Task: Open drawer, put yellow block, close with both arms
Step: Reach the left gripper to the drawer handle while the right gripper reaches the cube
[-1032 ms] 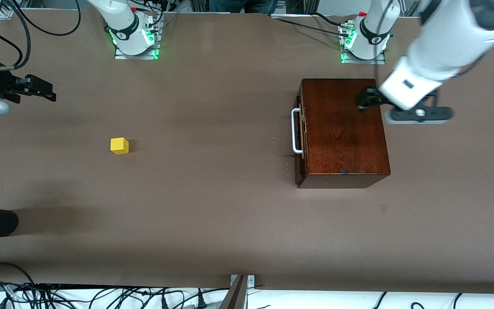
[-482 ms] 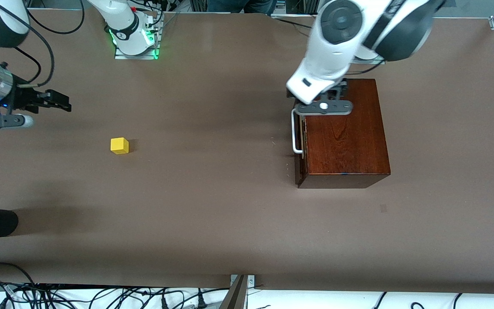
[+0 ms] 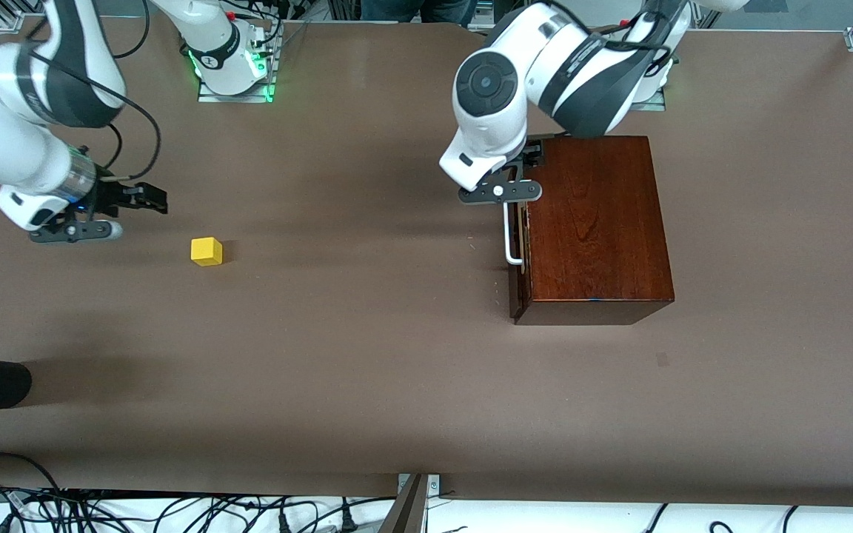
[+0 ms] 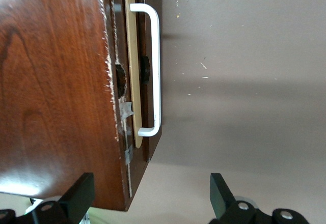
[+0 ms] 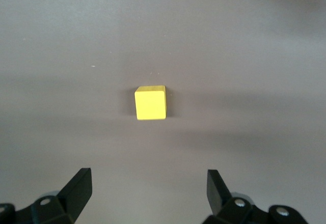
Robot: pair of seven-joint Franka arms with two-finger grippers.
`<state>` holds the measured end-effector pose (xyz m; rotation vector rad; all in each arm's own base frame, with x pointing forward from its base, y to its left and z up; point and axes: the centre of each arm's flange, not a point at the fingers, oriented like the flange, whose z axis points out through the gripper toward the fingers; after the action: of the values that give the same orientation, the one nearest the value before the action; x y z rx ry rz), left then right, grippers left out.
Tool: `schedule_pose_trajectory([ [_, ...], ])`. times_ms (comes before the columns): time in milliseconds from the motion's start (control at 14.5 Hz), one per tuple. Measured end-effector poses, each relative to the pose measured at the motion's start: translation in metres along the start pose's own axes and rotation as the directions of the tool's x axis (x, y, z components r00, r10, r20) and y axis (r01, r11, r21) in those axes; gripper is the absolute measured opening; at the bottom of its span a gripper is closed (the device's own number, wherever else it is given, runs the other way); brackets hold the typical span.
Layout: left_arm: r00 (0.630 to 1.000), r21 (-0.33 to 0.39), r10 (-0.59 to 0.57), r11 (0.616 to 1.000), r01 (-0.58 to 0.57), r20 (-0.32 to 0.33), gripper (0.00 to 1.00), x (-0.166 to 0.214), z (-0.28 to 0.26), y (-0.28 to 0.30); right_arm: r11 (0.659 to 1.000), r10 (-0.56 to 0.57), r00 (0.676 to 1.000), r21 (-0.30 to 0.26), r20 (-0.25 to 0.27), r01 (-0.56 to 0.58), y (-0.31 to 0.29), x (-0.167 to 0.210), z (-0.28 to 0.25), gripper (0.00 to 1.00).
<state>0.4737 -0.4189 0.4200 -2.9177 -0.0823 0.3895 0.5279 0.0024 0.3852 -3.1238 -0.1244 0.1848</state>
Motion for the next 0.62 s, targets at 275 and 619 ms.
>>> schedule_pose_trajectory([
  [275, 0.998, 0.076, -0.03, 0.997, 0.034, -0.046, 1.0, -0.019, 0.03, 0.042, 1.0, -0.005, 1.0, 0.0, -0.001, 0.005, -0.003, -0.006, 0.06, 1.0],
  [619, 0.993, 0.067, -0.046, 0.996, 0.053, -0.109, 1.0, 0.001, 0.052, 0.056, 1.0, -0.006, 1.0, 0.003, -0.006, 0.006, -0.002, 0.008, 0.108, 1.0],
])
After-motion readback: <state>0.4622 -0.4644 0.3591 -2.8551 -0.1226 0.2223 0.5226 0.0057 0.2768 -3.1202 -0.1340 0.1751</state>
